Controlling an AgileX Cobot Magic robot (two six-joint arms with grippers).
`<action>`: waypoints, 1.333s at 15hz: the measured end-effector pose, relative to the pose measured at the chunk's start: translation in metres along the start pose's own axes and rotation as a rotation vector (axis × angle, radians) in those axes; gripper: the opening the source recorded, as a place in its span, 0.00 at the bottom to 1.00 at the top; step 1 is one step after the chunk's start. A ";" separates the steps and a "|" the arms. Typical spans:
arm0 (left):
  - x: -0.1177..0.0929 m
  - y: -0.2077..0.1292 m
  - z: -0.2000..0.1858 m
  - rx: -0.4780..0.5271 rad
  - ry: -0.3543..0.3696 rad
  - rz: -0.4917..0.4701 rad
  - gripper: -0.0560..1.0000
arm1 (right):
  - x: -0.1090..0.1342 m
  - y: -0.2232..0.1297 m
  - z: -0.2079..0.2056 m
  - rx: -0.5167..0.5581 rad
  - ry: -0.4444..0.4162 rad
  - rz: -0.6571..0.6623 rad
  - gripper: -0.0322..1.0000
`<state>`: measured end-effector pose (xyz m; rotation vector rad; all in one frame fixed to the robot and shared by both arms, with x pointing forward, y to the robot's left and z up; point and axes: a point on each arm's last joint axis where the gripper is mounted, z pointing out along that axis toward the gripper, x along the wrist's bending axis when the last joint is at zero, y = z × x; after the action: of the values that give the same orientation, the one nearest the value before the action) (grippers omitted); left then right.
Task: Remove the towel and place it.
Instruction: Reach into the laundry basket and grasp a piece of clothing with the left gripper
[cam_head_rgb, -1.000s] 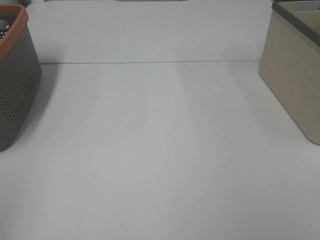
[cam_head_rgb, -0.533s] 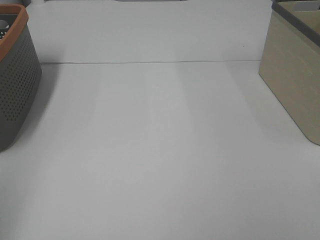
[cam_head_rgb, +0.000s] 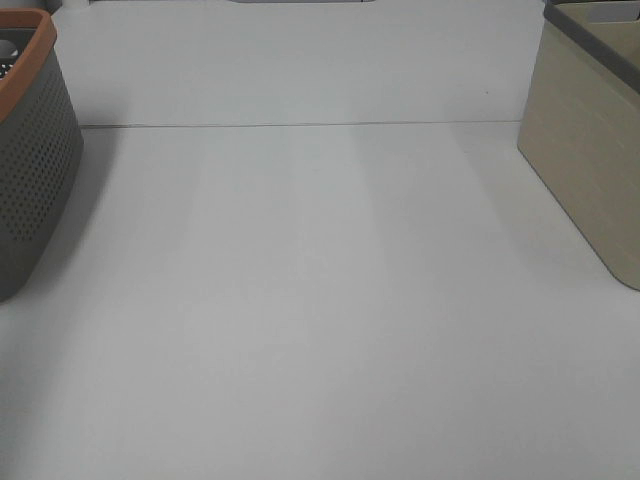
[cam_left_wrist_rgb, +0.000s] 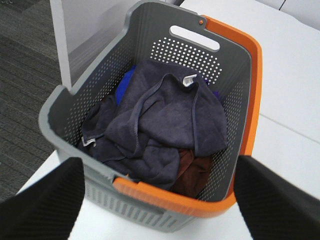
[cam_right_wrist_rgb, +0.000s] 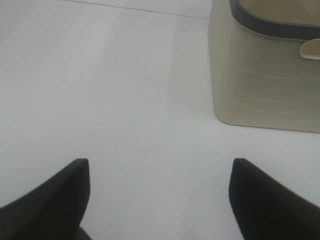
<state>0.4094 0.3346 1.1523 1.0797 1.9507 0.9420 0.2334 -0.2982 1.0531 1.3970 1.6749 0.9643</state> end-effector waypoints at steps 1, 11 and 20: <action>-0.005 0.006 0.014 -0.003 -0.009 -0.030 0.77 | 0.000 0.000 0.000 0.000 0.000 0.000 0.76; -0.049 0.027 0.196 0.024 -0.031 -0.344 0.77 | 0.000 0.000 0.000 0.000 0.000 0.000 0.76; -0.050 -0.037 0.341 0.164 0.101 -0.771 0.77 | -0.001 0.000 0.000 0.001 -0.010 0.023 0.76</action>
<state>0.7011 0.3628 0.9665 0.2840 2.2819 0.4153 0.2335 -0.2990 1.0530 1.4216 1.6560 0.9683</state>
